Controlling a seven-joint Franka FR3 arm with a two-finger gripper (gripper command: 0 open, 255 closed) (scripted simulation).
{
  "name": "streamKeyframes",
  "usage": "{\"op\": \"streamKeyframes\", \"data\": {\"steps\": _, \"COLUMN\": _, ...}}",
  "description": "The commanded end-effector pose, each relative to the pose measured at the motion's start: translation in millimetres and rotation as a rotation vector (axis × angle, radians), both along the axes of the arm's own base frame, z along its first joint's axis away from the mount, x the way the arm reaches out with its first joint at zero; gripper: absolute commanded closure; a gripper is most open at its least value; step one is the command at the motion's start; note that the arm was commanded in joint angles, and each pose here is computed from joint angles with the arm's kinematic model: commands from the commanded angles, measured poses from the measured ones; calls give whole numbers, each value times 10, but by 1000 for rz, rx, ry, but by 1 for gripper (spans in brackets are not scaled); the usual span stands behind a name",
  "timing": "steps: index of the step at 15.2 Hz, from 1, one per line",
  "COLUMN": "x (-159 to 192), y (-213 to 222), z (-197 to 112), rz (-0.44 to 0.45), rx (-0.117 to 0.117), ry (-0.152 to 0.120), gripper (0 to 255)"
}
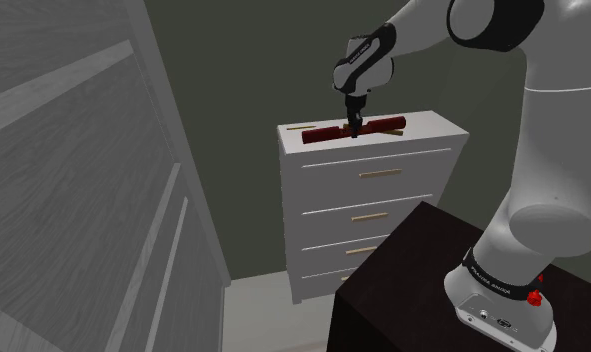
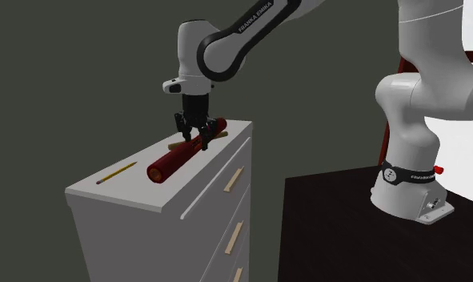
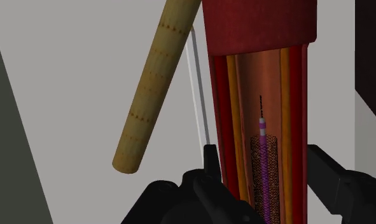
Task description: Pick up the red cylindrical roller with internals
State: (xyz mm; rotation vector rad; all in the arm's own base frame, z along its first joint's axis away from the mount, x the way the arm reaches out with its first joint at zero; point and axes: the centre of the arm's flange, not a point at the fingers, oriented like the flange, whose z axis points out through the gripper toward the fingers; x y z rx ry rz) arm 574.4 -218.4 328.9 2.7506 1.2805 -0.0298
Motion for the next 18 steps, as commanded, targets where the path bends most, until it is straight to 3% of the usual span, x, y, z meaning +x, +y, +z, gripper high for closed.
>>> {"op": "streamKeyframes", "data": {"steps": 1, "x": -2, "y": -2, "z": -1, "rz": -1, "rx": 0, "ry": 0, "gripper": 255}}
{"op": "streamKeyframes", "data": {"steps": 18, "x": -2, "y": -2, "z": 799, "rz": -1, "rx": 0, "ry": 0, "gripper": 255}}
